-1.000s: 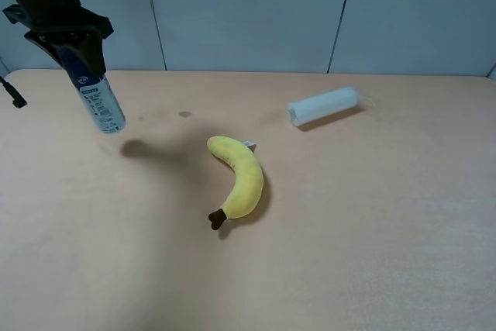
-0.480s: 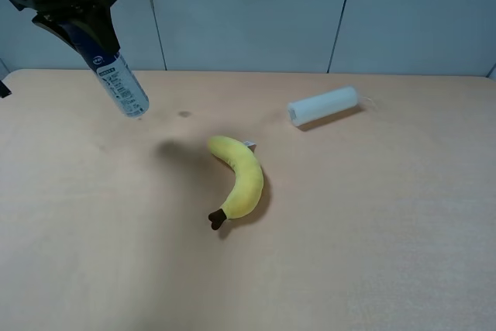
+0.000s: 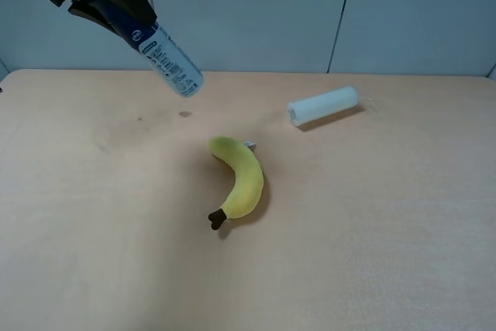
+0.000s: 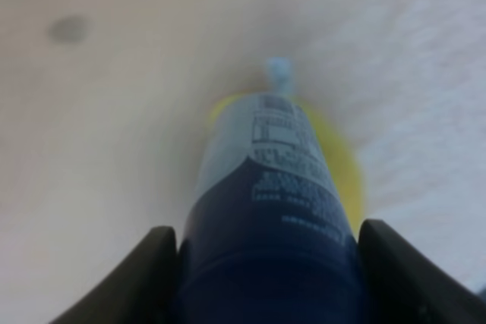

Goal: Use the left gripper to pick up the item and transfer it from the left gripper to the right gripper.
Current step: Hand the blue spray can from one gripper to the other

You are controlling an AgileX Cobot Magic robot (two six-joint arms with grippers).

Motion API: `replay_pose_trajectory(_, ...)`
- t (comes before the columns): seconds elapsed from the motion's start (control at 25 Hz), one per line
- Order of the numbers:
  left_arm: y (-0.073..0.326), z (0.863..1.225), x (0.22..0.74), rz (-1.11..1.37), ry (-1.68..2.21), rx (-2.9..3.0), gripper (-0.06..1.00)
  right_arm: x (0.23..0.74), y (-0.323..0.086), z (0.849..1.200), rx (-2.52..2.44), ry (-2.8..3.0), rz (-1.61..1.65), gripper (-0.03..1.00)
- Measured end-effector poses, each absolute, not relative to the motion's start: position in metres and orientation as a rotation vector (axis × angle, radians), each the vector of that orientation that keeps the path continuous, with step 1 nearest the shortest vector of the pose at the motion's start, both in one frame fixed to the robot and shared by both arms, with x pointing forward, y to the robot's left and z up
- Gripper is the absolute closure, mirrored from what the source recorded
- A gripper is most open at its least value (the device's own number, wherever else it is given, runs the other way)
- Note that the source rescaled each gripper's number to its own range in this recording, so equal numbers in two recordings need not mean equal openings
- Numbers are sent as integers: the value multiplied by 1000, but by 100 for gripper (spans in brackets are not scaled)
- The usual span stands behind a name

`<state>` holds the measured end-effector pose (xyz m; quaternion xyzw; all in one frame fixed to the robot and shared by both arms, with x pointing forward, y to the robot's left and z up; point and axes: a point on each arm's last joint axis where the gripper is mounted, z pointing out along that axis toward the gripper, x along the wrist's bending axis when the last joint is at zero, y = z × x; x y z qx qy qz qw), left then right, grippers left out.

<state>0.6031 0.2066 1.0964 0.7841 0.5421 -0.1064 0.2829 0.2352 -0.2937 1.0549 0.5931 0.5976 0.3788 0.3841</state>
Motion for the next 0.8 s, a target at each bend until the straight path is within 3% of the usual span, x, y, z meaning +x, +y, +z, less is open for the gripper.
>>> replay_pose_trajectory(0.28,189,1105,600,-383,1325,2022,93,235,-294,1055,1512,1523,965,-3)
replay_pose_trajectory(0.8,100,1086,592,-610,1070,1952,93,235,-294,1055,1512,1523,965,-3)
